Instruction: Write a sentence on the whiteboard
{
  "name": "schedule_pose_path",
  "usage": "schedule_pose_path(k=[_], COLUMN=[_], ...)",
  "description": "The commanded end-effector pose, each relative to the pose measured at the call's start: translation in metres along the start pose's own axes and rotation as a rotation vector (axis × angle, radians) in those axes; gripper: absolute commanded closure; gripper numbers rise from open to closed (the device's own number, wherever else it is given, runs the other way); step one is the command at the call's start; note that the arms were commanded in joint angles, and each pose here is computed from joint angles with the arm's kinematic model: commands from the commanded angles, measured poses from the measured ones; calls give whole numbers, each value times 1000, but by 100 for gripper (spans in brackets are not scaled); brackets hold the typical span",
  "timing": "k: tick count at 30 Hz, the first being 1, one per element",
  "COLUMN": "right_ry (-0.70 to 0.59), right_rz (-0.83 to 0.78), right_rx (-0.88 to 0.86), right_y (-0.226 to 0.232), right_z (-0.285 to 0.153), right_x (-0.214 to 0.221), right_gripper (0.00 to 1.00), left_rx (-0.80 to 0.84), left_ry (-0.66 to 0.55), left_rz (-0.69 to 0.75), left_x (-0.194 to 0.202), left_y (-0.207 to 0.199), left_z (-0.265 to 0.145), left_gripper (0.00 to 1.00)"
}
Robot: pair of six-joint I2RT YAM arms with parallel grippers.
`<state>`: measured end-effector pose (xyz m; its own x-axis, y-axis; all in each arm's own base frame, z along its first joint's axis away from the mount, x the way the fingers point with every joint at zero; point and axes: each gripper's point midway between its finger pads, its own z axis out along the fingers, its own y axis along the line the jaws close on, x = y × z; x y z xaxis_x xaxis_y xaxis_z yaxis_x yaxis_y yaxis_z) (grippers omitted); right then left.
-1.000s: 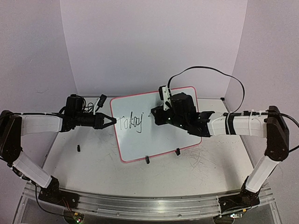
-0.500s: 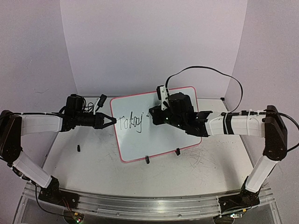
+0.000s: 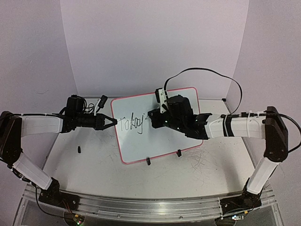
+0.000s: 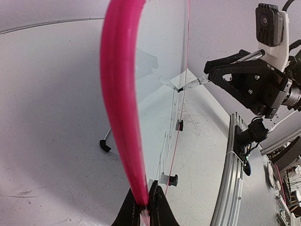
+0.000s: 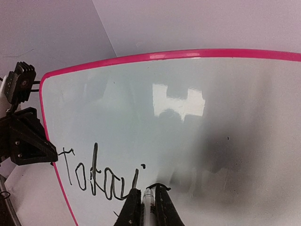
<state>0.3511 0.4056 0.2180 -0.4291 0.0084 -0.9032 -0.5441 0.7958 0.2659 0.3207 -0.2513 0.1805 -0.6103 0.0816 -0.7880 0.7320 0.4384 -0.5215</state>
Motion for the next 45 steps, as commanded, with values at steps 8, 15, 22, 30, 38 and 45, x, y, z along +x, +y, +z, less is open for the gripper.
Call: schedule_pose_path(k=[8,15,22,30,38,45], right_ry=[-34,-36,9,18,4,-115], right_rz=[26,34,32,47,45,41], right_rx=[89,123,83,28,7,-38], right_y=[-18,-27,-19,-3,6,6], right_z=[-11,-19,-17,-7,3,-52], right_x=[-3,0,17,19,10,-37], right_gripper=[100,100,100,100,100,100], left_rx=[-157,-156,-156,-157,-159,-166], left_ry=[24,24,26,23,22,24], left_rz=[25,26,24,26,27,27], left_x=[5,6,6,5,5,6], left_y=[32,31,32,31,31,32], left_z=[3,3,4,3,2,2], left_gripper=[100,100,100,100,100,100])
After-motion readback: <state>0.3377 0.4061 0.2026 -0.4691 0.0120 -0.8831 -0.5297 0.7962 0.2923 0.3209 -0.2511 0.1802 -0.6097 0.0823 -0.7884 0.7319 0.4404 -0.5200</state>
